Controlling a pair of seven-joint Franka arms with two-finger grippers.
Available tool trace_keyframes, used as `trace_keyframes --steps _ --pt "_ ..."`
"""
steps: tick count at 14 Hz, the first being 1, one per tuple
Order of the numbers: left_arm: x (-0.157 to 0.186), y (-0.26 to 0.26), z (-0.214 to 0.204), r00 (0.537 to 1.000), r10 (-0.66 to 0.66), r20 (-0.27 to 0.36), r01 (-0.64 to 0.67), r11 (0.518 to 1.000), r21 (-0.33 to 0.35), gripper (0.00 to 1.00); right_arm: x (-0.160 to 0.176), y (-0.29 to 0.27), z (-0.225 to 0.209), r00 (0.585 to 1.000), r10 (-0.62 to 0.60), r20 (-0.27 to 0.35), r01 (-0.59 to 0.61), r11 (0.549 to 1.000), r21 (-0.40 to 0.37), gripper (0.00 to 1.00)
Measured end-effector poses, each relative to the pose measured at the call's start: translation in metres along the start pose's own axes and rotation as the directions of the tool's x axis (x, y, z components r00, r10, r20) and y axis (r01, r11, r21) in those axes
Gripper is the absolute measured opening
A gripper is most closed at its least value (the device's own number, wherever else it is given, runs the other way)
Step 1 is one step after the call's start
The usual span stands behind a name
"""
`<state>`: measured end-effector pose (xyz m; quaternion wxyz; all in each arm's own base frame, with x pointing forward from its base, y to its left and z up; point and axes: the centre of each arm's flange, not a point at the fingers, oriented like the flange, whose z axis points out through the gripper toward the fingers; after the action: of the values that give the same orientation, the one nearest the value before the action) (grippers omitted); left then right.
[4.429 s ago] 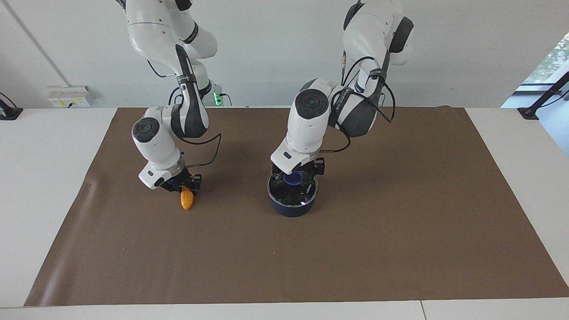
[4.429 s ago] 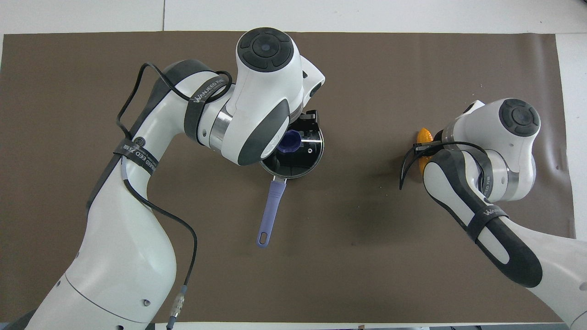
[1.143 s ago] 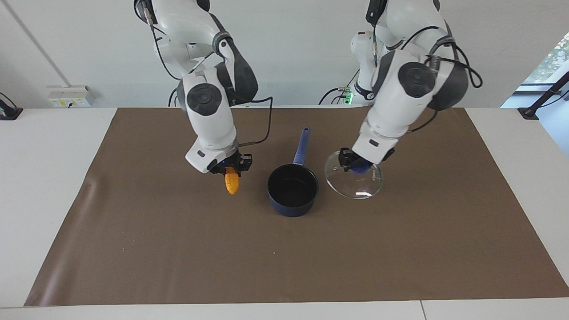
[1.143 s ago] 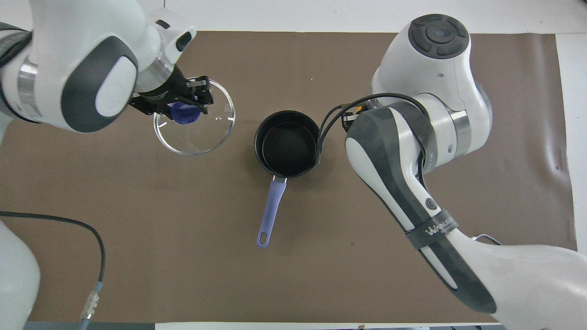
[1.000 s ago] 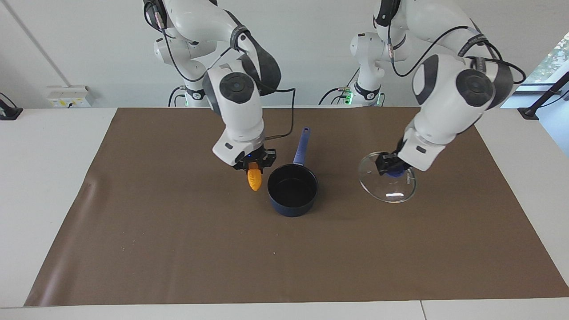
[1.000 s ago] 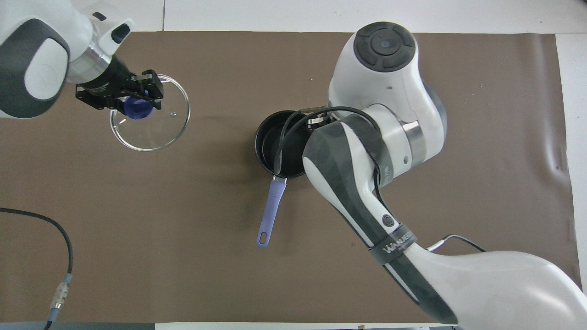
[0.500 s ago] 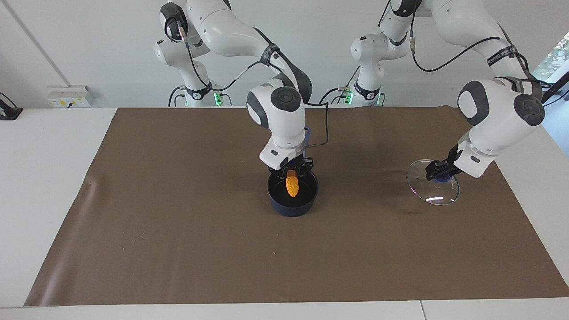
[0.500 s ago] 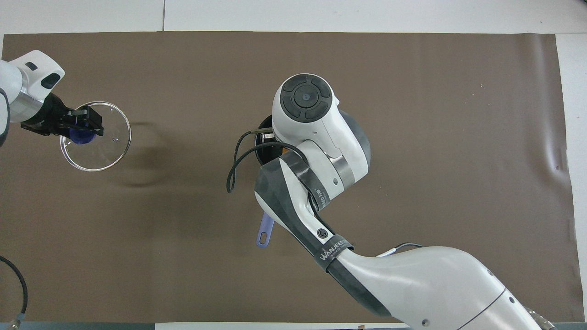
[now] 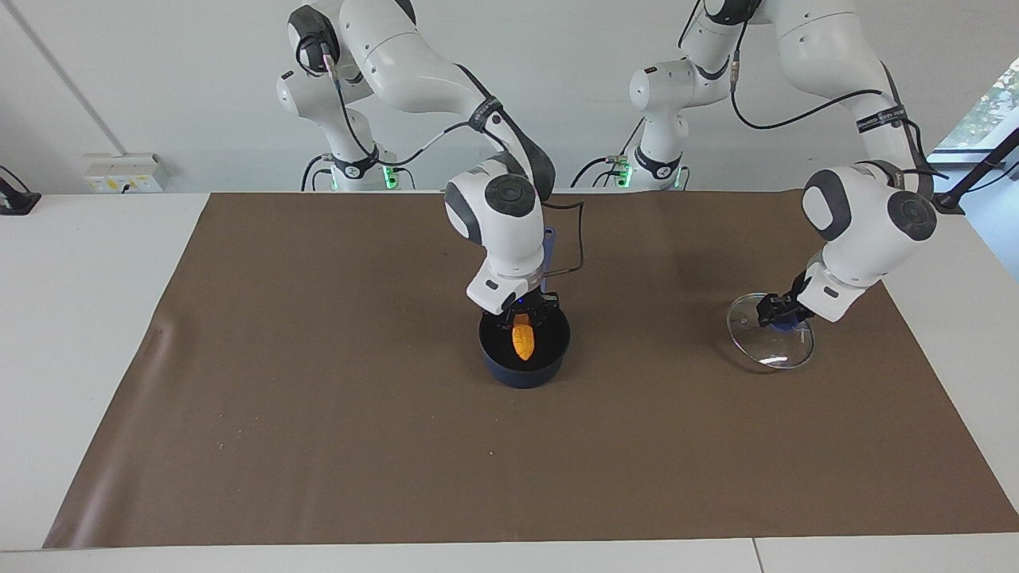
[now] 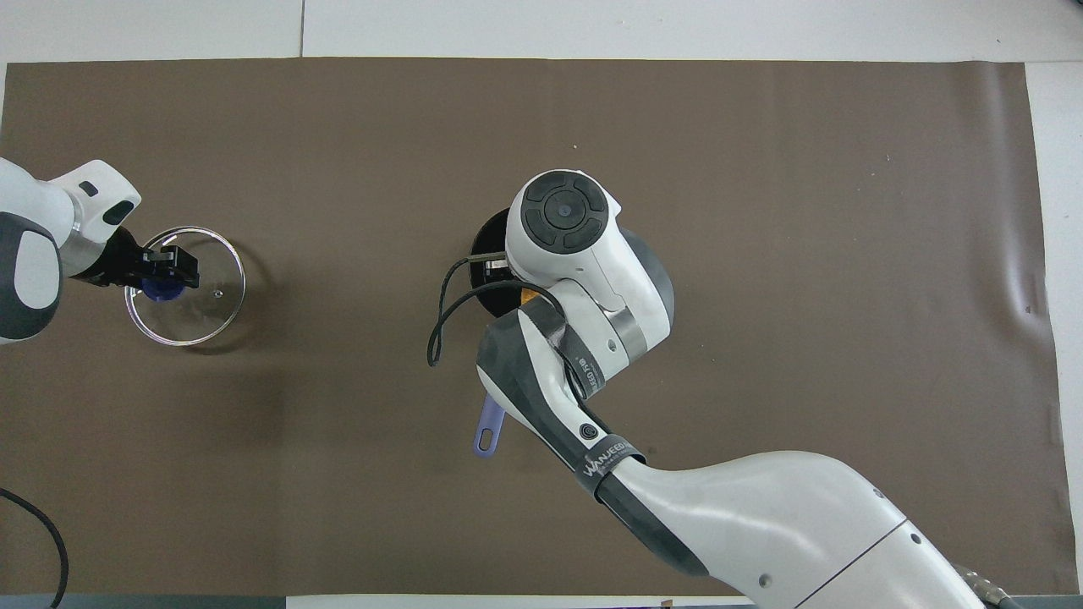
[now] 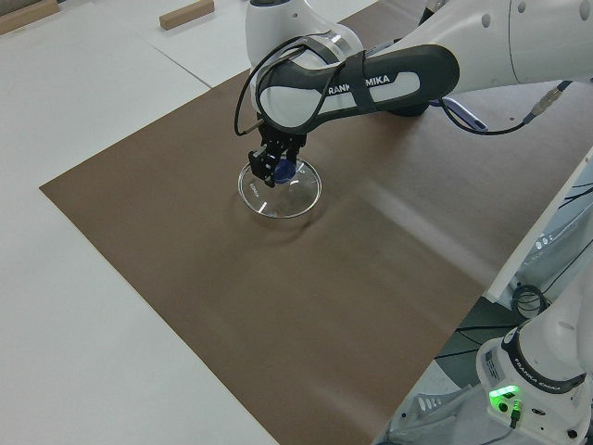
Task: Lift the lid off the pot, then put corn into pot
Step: 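Lower the corn into the pot and open the right gripper, then set the lid on the table with the left gripper while the right gripper withdraws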
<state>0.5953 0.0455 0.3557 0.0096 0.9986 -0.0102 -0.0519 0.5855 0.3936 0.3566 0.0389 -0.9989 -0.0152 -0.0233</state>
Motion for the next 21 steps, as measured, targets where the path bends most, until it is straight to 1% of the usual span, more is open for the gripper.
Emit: trace_keyframes --steps 1,2,3,5,7,8,11,14,16,17,18,19,21 --pt "-0.002 0.001 0.006 1.000 0.001 0.005 -0.001 1.000 -0.001 0.68 0.000 0.000 0.000 1.000 0.007 0.000 -0.007 1.000 0.000 0.44" --pt "-0.002 0.001 0.010 1.000 0.002 0.006 -0.002 1.000 -0.001 0.68 0.000 0.000 -0.001 1.000 0.010 -0.001 -0.010 1.000 0.000 0.44" --pt "-0.003 0.001 0.014 1.000 0.003 0.009 -0.003 1.000 -0.001 0.68 0.000 0.000 -0.003 1.000 0.010 -0.003 -0.010 1.000 0.001 0.50" --pt "-0.002 0.003 0.019 1.000 0.007 0.016 -0.007 1.000 -0.003 0.68 0.004 0.000 -0.021 1.000 0.002 -0.022 -0.002 1.000 -0.011 0.69" --pt "-0.002 0.004 0.024 1.000 0.009 0.022 -0.008 1.000 -0.004 0.68 0.019 0.016 -0.053 0.999 0.028 -0.042 -0.029 0.999 -0.025 0.94" --pt "-0.001 0.004 0.025 1.000 0.010 0.021 -0.010 1.000 -0.004 0.68 0.025 0.029 -0.070 0.998 0.047 -0.041 -0.048 0.998 -0.032 1.00" --pt "0.000 0.004 0.026 1.000 0.013 0.015 -0.013 1.000 -0.003 0.68 0.028 0.075 -0.123 0.997 0.079 -0.009 -0.080 0.993 -0.084 1.00" --pt "0.000 0.003 0.026 1.000 0.020 0.014 -0.020 1.000 -0.003 0.68 0.024 0.152 -0.192 0.997 0.065 0.035 -0.060 0.990 -0.128 1.00" --pt "0.001 0.004 0.023 1.000 0.030 0.008 -0.030 1.000 -0.003 0.86 0.008 0.231 -0.254 0.994 0.069 0.082 -0.057 0.988 -0.144 1.00" --pt "0.003 0.007 0.019 0.999 0.035 -0.001 -0.035 0.999 -0.002 0.98 -0.005 0.269 -0.281 0.993 0.070 0.100 -0.055 0.988 -0.145 1.00" --pt "0.006 0.011 0.010 0.999 0.043 -0.019 -0.043 0.999 0.000 1.00 -0.016 0.302 -0.302 0.991 0.073 0.110 -0.057 0.988 -0.141 1.00" --pt "0.011 0.019 -0.005 0.998 0.056 -0.039 -0.056 0.998 0.004 1.00 -0.025 0.326 -0.313 0.991 0.077 0.114 -0.062 0.989 -0.135 1.00" --pt "0.017 0.046 -0.048 0.996 0.065 -0.056 -0.065 0.998 0.009 1.00 -0.034 0.339 -0.307 0.987 0.083 0.135 -0.065 0.989 -0.133 1.00"
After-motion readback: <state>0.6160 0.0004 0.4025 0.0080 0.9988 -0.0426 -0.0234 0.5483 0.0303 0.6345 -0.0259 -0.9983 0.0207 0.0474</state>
